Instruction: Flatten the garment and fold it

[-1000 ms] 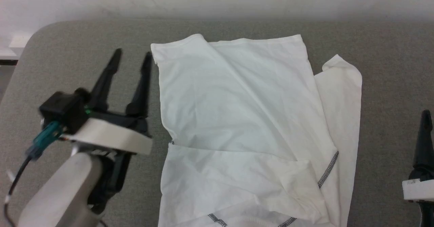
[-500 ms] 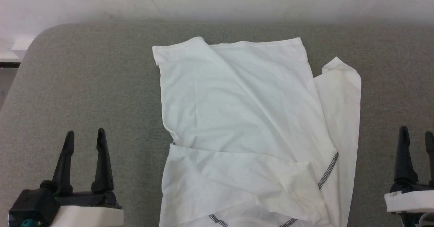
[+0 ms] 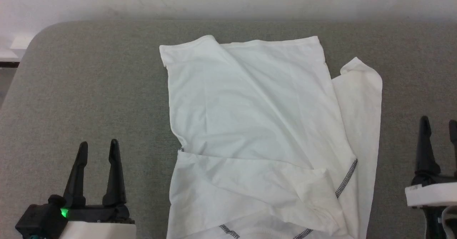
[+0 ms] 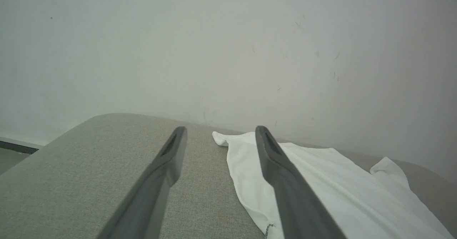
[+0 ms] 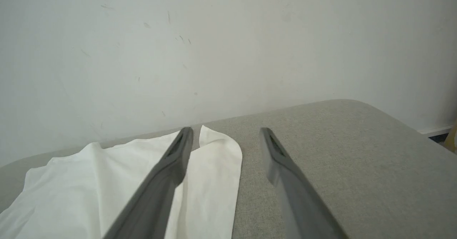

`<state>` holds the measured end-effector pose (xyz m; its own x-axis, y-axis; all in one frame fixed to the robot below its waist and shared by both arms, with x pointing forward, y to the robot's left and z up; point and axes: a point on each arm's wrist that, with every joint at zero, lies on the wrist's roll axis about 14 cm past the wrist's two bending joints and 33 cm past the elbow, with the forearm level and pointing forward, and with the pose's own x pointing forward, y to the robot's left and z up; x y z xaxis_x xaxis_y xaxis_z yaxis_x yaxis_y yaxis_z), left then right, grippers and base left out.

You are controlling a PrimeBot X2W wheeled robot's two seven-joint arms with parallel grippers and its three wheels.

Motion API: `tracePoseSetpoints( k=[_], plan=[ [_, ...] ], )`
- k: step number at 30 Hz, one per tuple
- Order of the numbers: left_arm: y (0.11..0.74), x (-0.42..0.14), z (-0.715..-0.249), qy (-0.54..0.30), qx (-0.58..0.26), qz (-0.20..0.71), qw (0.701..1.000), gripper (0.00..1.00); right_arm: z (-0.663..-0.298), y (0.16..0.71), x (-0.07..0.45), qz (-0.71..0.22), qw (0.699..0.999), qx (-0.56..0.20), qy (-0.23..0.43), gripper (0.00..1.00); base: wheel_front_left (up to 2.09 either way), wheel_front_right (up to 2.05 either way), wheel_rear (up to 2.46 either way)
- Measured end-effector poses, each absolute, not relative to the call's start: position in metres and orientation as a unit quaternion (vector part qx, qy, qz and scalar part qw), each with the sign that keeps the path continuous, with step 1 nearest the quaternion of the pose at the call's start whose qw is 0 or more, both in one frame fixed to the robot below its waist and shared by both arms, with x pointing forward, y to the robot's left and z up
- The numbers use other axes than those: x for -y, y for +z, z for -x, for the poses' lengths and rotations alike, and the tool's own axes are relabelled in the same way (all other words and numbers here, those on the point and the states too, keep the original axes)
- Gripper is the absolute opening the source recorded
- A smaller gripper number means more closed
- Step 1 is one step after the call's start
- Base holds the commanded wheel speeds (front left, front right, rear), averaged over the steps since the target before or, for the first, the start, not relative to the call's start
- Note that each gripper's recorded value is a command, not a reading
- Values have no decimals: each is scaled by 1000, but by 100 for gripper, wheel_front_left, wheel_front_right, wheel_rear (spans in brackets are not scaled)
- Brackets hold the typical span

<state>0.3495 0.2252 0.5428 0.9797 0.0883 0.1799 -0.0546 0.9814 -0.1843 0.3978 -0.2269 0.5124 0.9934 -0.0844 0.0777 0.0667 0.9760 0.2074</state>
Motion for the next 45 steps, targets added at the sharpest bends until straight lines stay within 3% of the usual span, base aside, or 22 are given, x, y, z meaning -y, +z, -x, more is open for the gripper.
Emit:
tracePoseSetpoints(
  k=[10, 16, 22, 30, 44, 45],
  plan=[
    [533, -218, -373, 20, 86, 93, 992, 100, -471, 571, 197, -68, 996, 54, 14, 100, 0, 0, 0],
    [523, -214, -393, 14, 78, 96, 992, 100, -523, 588, 205, -47, 998, 27, 18, 100, 0, 0, 0],
    [505, -214, -409, 12, 58, 96, 994, 100, -556, 532, 216, -30, 994, -108, 15, 100, 0, 0, 0],
    [481, -212, -423, 8, 30, 98, 995, 100, -559, 445, 223, -38, 958, -284, 15, 100, 0, 0, 0],
    [460, -213, -439, 2, 9, 97, 995, 100, -566, 383, 209, -28, 934, -356, 36, 100, 0, 0, 0],
    [458, -214, -439, 3, 6, 97, 995, 100, -566, 379, 208, -30, 932, -358, 38, 77, 0, 0, 0]
  ],
)
